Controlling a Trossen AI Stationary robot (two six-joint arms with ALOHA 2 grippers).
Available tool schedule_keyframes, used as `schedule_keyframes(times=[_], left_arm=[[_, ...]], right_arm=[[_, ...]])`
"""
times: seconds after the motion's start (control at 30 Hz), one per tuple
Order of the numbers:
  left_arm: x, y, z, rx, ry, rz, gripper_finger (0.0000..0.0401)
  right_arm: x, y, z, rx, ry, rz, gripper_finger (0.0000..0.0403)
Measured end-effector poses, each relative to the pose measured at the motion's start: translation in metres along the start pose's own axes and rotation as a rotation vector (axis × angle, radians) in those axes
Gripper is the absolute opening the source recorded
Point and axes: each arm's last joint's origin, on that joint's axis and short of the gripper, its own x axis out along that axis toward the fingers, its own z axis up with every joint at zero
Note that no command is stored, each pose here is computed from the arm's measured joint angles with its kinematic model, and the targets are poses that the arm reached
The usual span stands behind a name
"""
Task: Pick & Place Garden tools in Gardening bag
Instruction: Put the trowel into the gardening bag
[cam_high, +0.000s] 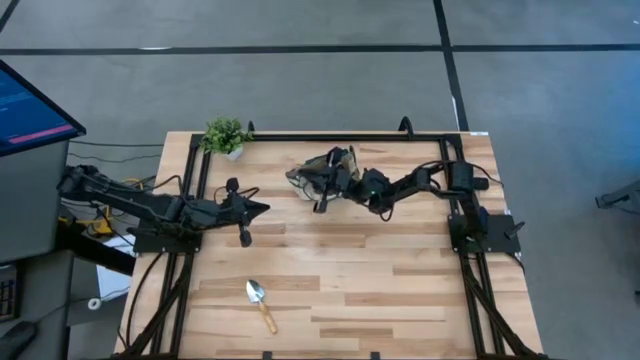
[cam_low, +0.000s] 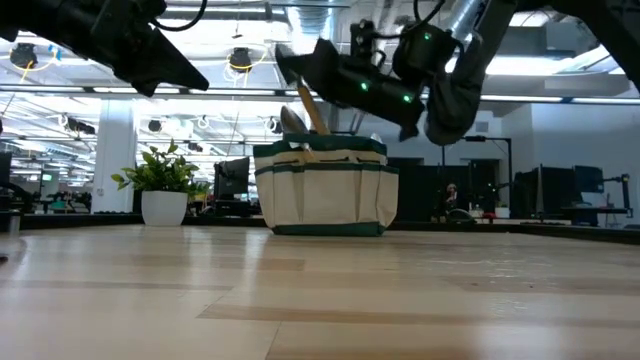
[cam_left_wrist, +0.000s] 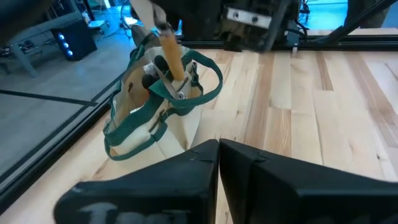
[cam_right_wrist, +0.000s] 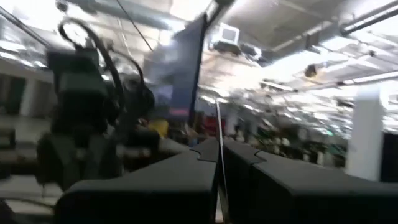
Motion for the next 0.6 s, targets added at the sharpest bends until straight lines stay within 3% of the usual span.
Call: schedule_keyframes(times=[0.6], left_arm=[[0.000,0.000,0.001,-0.004,-0.006,-0.001,0.0002]], right_arm=[[-0.036,-0.001,-0.019,0.080,0.144,-0.047,0.0000]])
